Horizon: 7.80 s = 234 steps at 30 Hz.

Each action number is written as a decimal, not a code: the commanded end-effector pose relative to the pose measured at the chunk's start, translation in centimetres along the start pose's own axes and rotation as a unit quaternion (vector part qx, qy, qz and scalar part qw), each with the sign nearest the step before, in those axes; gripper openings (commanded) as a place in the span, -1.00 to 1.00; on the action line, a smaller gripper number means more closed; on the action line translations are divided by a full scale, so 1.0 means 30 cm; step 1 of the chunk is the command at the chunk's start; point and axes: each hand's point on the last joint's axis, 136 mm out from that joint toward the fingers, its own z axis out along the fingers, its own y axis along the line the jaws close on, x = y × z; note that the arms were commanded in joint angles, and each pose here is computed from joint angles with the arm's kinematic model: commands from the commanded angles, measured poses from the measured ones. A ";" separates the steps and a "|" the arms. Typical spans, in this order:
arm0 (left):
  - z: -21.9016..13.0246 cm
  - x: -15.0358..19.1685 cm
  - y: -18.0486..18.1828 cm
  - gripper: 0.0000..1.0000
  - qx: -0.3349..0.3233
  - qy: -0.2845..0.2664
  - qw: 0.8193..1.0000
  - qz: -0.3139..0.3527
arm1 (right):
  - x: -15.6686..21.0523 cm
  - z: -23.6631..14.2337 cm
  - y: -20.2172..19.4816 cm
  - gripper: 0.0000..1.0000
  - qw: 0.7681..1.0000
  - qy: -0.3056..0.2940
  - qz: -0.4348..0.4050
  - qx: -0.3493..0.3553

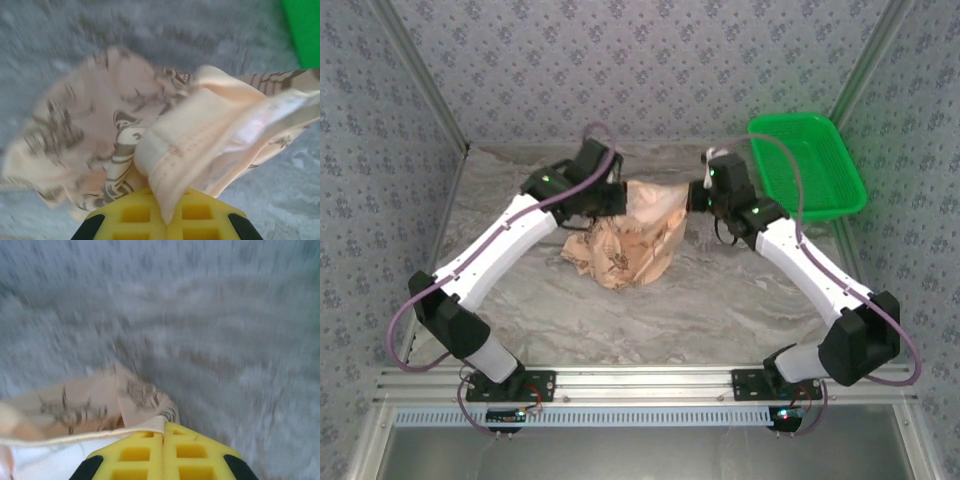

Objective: Fold the inside-out t-shirt

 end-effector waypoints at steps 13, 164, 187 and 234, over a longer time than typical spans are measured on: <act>-0.610 -0.188 -0.201 -0.79 0.189 -0.219 0.946 0.148 | -0.444 -0.662 0.182 -1.00 0.975 -0.217 -0.042 -0.038; 0.301 0.531 0.120 -0.27 0.195 0.139 0.966 0.102 | 0.729 0.045 -0.053 -0.20 0.956 0.284 -0.069 0.023; 0.417 0.463 -0.033 -1.00 0.213 0.111 0.956 0.168 | 0.798 0.111 0.216 -0.30 0.940 0.261 0.004 -0.221; 0.400 0.542 0.019 -0.16 0.244 0.160 0.945 0.147 | 0.714 -0.041 0.246 -0.41 0.935 0.187 -0.223 -0.201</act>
